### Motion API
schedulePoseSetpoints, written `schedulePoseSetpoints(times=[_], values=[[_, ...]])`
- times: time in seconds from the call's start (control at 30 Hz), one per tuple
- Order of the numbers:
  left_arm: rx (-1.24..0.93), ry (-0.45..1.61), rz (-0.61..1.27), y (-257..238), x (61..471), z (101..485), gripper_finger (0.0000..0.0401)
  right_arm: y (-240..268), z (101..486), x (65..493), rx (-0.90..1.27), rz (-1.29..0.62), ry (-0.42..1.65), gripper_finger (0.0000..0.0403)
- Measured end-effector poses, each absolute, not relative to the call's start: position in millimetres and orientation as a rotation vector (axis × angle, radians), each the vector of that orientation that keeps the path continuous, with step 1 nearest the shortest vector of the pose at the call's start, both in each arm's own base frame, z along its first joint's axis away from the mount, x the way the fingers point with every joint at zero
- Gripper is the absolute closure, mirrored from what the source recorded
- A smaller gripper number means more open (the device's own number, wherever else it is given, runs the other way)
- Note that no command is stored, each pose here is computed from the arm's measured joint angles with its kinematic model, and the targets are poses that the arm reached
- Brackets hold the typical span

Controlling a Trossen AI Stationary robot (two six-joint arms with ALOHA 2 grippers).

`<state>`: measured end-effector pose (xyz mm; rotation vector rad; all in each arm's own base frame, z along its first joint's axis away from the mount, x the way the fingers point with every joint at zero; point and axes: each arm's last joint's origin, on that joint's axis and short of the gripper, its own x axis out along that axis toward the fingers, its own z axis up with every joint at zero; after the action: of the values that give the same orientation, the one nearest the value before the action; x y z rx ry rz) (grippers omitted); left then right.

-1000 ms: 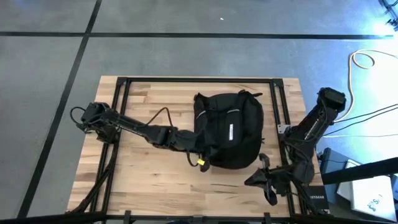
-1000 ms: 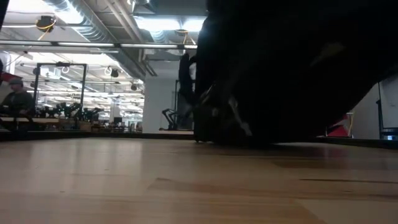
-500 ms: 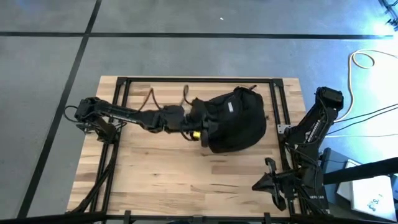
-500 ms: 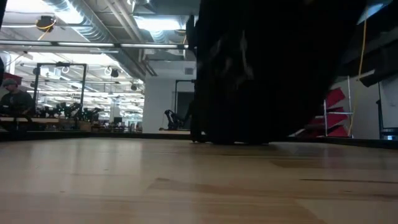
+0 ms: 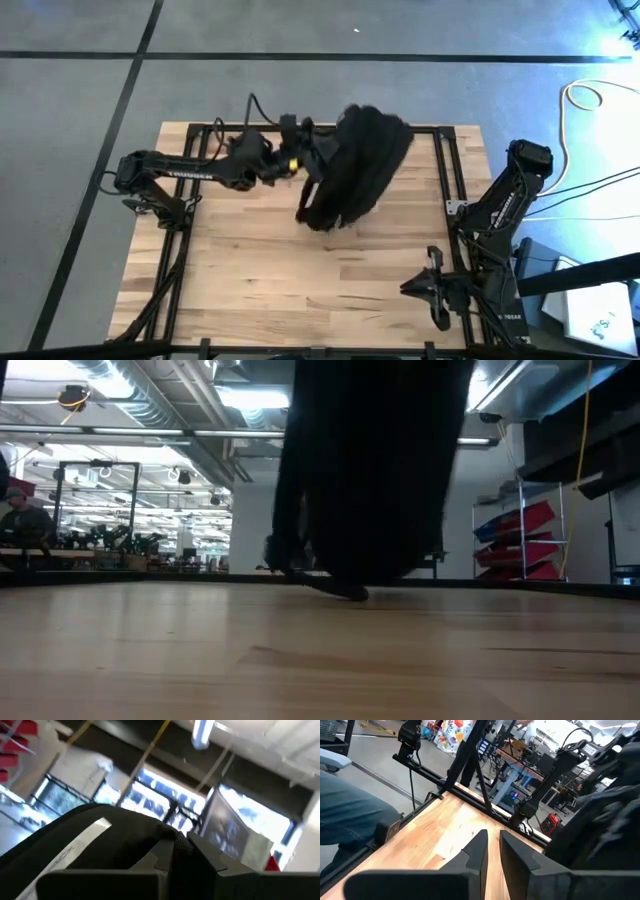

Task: Unpack backpack
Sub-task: Open the black backpack

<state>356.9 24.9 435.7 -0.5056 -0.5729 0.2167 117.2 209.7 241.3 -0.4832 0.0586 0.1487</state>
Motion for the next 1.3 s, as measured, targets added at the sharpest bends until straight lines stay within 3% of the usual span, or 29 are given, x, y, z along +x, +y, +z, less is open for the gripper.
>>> schedulePoseSetpoints(times=[0.47, 0.87, 0.97, 1.17, 1.3], values=[[-0.599, -0.581, 0.316, 74, 405, 406, 0.0374, 205, 238, 129, -0.484, 0.197, 0.080, 0.0370], [-0.617, -0.681, 0.266, 86, 470, 413, 0.0374, 205, 238, 129, -0.485, 0.199, 0.082, 0.0370], [-0.547, -0.708, 0.323, 87, 471, 418, 0.0374, 205, 238, 128, -0.482, 0.200, 0.083, 0.0370], [-0.509, -0.956, 0.352, 90, 453, 439, 0.0374, 205, 237, 128, -0.473, 0.199, 0.086, 0.0370], [-0.388, -0.869, 0.418, 78, 448, 448, 0.0374, 205, 237, 128, -0.460, 0.199, 0.087, 0.0370]])
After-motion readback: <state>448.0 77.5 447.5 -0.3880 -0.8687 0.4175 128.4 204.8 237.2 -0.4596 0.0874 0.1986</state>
